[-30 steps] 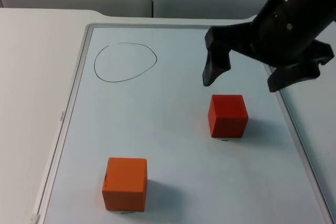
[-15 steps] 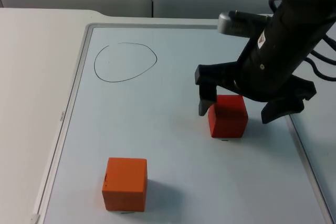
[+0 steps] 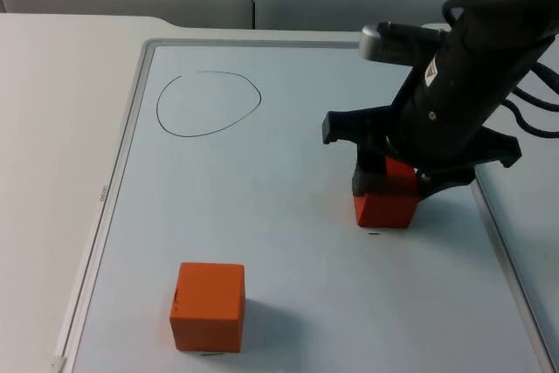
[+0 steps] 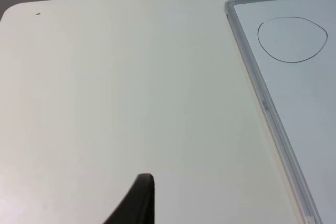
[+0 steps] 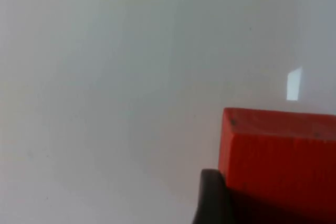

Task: Pick up one cube with the left hand and another cube with the right hand. First place the cube in the right hand at the target position, then stack the cube in the left hand on top.

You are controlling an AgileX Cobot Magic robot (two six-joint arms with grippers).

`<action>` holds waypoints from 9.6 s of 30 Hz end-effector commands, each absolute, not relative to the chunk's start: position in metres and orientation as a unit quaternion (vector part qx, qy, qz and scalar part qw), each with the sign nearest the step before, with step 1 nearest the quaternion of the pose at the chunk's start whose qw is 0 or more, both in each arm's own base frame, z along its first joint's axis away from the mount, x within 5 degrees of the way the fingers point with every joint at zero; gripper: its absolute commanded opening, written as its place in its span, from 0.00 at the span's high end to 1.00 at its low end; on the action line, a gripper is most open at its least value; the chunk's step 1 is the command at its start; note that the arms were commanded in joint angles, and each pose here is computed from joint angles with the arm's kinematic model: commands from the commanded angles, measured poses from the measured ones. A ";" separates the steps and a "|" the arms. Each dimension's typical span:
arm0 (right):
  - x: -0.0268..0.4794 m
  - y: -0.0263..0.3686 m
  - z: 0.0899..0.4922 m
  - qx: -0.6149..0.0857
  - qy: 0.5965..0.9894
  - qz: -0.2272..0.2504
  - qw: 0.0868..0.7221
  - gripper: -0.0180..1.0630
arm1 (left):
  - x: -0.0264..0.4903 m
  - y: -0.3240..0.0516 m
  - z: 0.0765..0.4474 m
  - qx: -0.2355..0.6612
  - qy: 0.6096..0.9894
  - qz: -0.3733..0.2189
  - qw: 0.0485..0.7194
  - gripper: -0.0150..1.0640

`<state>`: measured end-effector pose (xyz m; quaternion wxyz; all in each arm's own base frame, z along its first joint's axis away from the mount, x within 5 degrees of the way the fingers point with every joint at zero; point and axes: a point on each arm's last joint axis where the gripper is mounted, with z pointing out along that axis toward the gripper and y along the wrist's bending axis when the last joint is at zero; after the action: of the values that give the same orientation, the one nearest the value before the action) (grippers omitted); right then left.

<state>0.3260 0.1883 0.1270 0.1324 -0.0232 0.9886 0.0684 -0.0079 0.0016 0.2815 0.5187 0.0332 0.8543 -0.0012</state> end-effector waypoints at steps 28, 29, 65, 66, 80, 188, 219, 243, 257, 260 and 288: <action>0.181 0.090 0.431 -0.241 0.848 0.071 0.467 0.99 | -0.007 0.001 0.280 0.029 0.854 -0.003 0.520 0.01; 0.181 0.090 0.431 -0.241 0.848 0.071 0.467 0.99 | -0.007 0.001 0.280 0.029 0.854 -0.003 0.520 0.01; 0.175 0.093 0.442 -0.246 0.821 0.129 0.498 0.99 | 0.075 -0.046 0.336 0.119 0.847 -0.227 0.465 0.01; 0.175 0.093 0.442 -0.246 0.821 0.129 0.498 0.99 | 0.075 -0.046 0.336 0.119 0.847 -0.227 0.465 0.01; 0.175 0.092 0.442 -0.248 0.819 0.124 0.502 0.99 | 0.201 -0.092 0.268 0.177 0.915 -0.284 0.225 0.02; 0.266 0.146 0.352 -0.319 0.879 0.126 0.333 0.99 | 0.153 -0.119 0.310 0.210 0.905 -0.158 0.335 0.99; 0.438 0.309 0.201 -0.394 0.877 0.103 0.255 0.99 | 0.154 -0.118 0.310 0.205 0.906 -0.152 0.338 0.99; 0.463 0.326 0.143 -0.381 0.874 0.106 0.282 0.99 | 0.154 -0.118 0.309 0.203 0.907 -0.155 0.336 0.99; 0.460 0.324 0.119 -0.386 0.884 0.101 0.244 0.99 | 0.154 -0.118 0.309 0.203 0.907 -0.155 0.336 0.99; 0.460 0.324 0.118 -0.386 0.884 0.101 0.243 0.99 | 0.154 -0.118 0.309 0.203 0.907 -0.155 0.336 0.99; 0.466 0.330 0.123 -0.379 0.871 0.107 0.293 0.66 | 0.154 -0.118 0.309 0.204 0.906 -0.154 0.336 0.99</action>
<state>0.4669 0.3253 0.1188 0.2812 -0.3780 0.8760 0.1035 0.1558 -0.1175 0.3077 0.3323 0.2062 0.9087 -0.1459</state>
